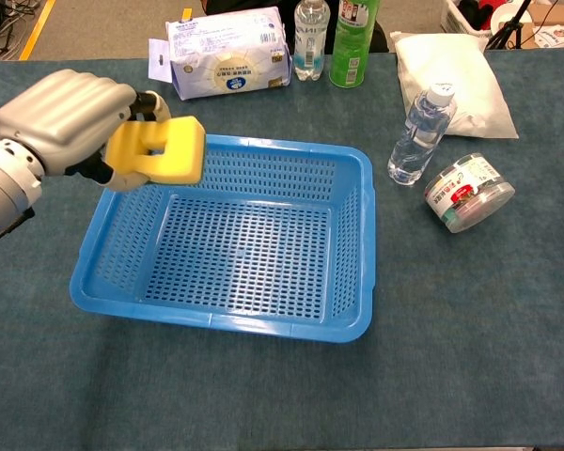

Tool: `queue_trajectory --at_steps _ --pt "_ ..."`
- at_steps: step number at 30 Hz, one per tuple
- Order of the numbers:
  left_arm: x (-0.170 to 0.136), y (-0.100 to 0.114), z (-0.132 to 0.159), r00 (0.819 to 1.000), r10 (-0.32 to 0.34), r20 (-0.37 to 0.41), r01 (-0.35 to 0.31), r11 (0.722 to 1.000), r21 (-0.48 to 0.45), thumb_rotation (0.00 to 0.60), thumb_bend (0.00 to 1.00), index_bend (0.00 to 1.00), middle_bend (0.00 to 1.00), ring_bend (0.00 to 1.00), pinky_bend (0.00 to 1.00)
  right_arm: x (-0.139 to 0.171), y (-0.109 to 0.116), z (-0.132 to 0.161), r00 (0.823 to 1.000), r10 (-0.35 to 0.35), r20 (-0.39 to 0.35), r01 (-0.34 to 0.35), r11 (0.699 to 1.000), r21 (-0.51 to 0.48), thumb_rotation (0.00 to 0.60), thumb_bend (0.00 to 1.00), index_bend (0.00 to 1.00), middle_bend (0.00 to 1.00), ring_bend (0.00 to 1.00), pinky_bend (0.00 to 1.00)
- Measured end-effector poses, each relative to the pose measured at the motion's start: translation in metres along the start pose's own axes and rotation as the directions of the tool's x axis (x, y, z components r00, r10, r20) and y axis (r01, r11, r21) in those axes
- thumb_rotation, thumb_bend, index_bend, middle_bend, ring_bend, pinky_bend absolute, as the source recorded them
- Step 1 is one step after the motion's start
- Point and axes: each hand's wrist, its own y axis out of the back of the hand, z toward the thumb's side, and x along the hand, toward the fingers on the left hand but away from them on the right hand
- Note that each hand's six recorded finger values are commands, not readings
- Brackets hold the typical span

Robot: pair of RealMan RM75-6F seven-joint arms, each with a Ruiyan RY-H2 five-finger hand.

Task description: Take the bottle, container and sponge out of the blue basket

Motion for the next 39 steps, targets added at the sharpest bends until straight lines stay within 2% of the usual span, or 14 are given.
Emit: queue_trajectory --at_steps 5,10,20,23,24,28,30,33,39 --pt "0.003 0.008 -0.025 0.996 0.031 -0.084 -0.032 0.999 -0.008 0.600 0.27 0.41 0.36 0.31 0.41 -0.001 0.000 0.000 1.000 0.004 0.000 -0.004 1.000 0.002 0.600 0.17 0.16 0.27 0.18 0.38" --pt "0.004 0.008 -0.052 0.985 0.029 -0.169 -0.030 1.000 0.002 0.600 0.27 0.40 0.36 0.31 0.41 -0.002 -0.001 0.000 1.000 0.007 0.003 -0.007 1.000 0.006 0.600 0.17 0.16 0.27 0.18 0.38" --pt "0.008 -0.014 -0.085 0.962 -0.055 -0.266 0.068 0.997 0.037 0.600 0.27 0.38 0.35 0.29 0.41 -0.006 -0.005 0.004 1.000 0.018 0.004 -0.018 1.000 0.007 0.600 0.17 0.16 0.27 0.18 0.38" --pt "0.009 -0.021 -0.094 0.955 -0.071 -0.290 0.090 0.995 0.052 0.600 0.27 0.37 0.34 0.25 0.40 -0.006 -0.005 0.004 1.000 0.017 0.005 -0.017 1.000 0.008 0.600 0.17 0.16 0.27 0.18 0.38" --pt "0.010 -0.023 -0.097 0.952 -0.075 -0.297 0.095 0.994 0.055 0.600 0.27 0.36 0.32 0.24 0.39 -0.006 -0.005 0.004 1.000 0.017 0.006 -0.017 1.000 0.009 0.600 0.17 0.16 0.27 0.18 0.38" --pt "0.009 -0.031 -0.104 0.941 -0.107 -0.321 0.125 0.992 0.037 0.600 0.27 0.20 0.15 0.06 0.27 -0.005 -0.006 0.005 1.000 0.018 0.008 -0.018 1.000 0.012 0.600 0.17 0.16 0.27 0.18 0.38" --pt "0.008 -0.034 -0.106 0.936 -0.125 -0.329 0.140 0.990 0.024 0.600 0.27 0.15 0.09 0.02 0.22 -0.004 -0.007 0.004 1.000 0.017 0.010 -0.017 1.000 0.009 0.600 0.17 0.16 0.27 0.18 0.38" --pt "0.006 -0.034 -0.109 0.935 -0.123 -0.332 0.138 0.990 0.021 0.600 0.27 0.12 0.06 0.00 0.19 -0.002 -0.007 0.003 1.000 0.014 0.016 -0.014 1.000 0.008 0.600 0.17 0.16 0.27 0.18 0.38" --pt "0.002 -0.031 -0.118 0.934 -0.092 -0.346 0.106 0.994 0.021 0.600 0.27 0.13 0.06 0.00 0.19 0.002 -0.006 -0.001 1.000 -0.004 0.027 0.003 1.000 0.012 0.600 0.17 0.16 0.27 0.18 0.38"
